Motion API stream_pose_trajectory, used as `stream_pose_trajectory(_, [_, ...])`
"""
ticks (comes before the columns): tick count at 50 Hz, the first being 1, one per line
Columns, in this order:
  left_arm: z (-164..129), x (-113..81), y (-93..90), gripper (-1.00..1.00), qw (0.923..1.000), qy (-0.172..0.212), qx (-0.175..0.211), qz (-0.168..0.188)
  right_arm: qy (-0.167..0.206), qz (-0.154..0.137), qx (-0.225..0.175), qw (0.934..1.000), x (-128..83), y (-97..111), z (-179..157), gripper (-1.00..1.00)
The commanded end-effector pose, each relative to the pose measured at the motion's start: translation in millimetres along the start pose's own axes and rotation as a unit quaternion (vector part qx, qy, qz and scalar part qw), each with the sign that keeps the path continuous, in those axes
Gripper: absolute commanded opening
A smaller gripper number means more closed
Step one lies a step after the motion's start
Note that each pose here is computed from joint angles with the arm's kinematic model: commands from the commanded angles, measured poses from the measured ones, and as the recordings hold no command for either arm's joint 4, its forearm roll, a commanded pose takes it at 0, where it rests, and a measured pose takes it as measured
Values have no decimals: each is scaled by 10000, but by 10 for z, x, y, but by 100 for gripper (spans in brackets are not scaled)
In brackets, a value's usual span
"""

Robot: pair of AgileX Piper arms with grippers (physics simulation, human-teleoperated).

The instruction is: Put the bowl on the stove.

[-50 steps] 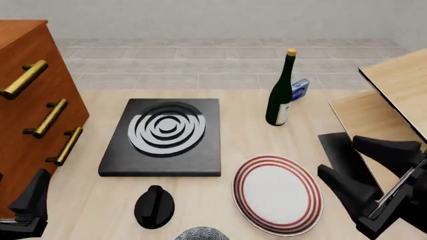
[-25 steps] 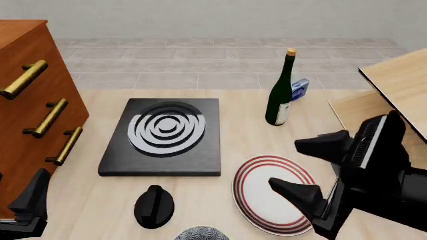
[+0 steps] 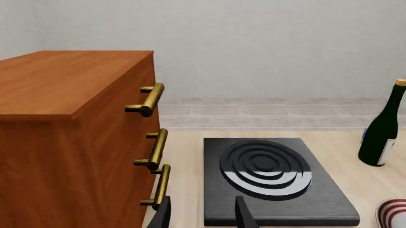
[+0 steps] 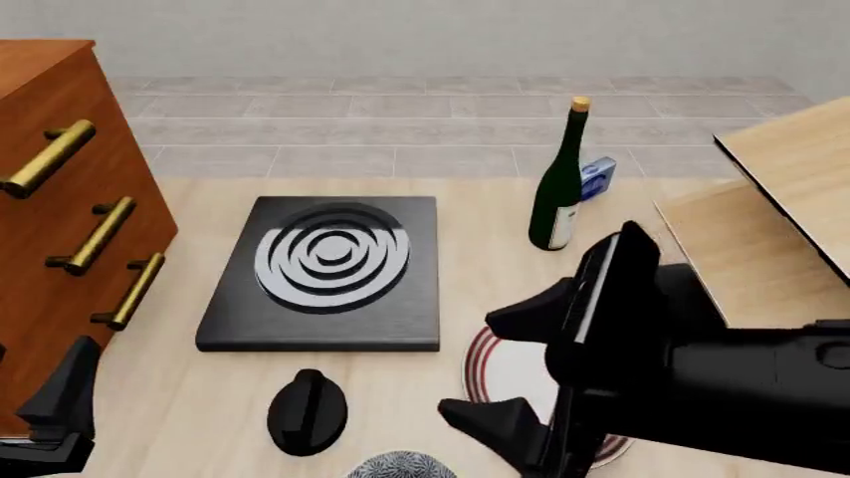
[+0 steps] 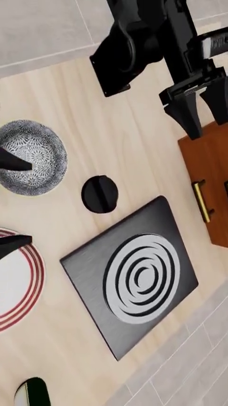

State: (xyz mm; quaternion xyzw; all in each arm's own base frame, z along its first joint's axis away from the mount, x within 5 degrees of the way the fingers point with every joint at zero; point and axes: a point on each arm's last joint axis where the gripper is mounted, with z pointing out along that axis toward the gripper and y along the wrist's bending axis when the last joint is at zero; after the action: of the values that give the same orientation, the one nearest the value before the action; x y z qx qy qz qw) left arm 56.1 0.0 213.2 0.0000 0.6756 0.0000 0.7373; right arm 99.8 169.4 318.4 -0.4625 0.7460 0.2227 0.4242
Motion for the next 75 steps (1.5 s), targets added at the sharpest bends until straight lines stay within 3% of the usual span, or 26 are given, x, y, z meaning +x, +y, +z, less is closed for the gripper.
stream_pose_trajectory(1, [0, 0, 0, 100, 10000, 0, 0, 0, 212, 71, -352, 9991, -52, 174, 172, 100])
stream_pose_trajectory(13, [0, 0, 0, 100, 10000, 0, 0, 0, 519, 325, -481, 9970, 54, 267, 344, 100])
stream_pose_trajectory(21, [0, 0, 0, 100, 10000, 0, 0, 0, 761, 411, -353, 9956, 225, 213, 461, 100])
stream_pose_trajectory(75, [0, 0, 0, 100, 10000, 0, 0, 0, 1110, 886, -343, 9893, 820, 296, 933, 100])
